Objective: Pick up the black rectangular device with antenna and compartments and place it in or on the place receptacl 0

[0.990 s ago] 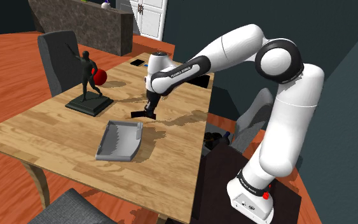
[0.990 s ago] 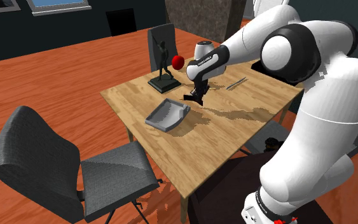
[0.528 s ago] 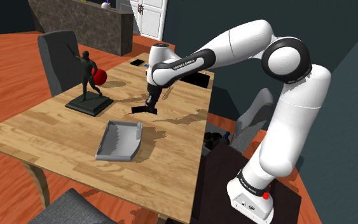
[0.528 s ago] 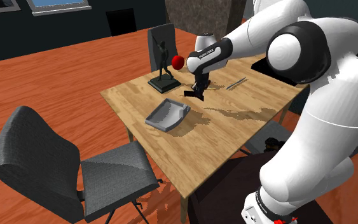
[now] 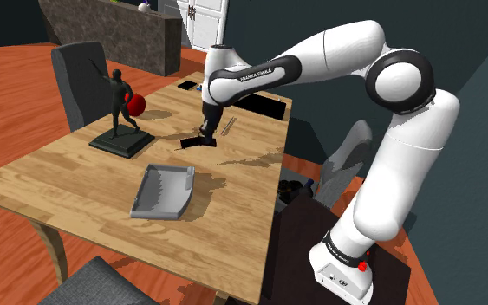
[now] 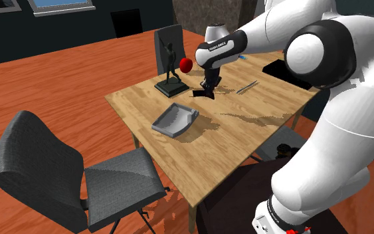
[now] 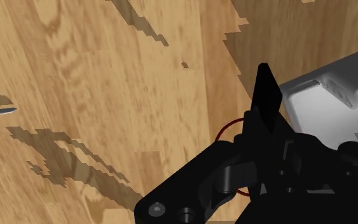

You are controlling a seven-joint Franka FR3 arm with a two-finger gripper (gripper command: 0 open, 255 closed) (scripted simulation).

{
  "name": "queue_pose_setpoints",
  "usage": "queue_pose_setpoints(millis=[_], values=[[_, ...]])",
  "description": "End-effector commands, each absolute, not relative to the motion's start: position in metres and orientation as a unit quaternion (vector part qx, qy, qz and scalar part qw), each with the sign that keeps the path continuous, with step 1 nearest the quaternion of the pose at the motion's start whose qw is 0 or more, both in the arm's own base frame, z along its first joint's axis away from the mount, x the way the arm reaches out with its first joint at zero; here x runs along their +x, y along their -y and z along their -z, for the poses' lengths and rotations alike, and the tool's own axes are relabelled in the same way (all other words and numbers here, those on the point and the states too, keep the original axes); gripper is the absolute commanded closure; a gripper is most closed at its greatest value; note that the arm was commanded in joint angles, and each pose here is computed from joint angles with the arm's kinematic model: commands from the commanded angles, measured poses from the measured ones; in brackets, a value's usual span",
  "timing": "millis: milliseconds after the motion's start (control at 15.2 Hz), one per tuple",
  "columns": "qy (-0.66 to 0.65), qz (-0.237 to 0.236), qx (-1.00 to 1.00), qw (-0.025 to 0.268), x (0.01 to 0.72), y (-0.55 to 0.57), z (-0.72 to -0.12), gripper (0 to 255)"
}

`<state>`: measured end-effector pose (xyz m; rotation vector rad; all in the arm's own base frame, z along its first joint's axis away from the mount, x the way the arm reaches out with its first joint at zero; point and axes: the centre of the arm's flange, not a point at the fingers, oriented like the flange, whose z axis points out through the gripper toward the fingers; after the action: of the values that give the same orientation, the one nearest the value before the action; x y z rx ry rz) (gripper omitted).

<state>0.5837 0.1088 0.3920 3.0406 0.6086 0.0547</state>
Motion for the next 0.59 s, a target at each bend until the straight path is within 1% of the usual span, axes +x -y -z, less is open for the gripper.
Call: queue_pose_setpoints(millis=[0, 132, 330, 396, 528], values=[[-0.196, -0.017, 0.980, 0.020, 0.584, -0.111, -0.403, 255], [-0.196, -0.017, 0.980, 0.020, 0.584, -0.111, -0.413, 255], [-0.196, -0.017, 0.980, 0.020, 0.582, -0.117, -0.412, 255], [-0.196, -0.017, 0.980, 0.020, 0.582, -0.117, -0.412, 0], [-0.180, -0.019, 0.983, -0.012, 0.609, -0.104, -0.417, 0]])
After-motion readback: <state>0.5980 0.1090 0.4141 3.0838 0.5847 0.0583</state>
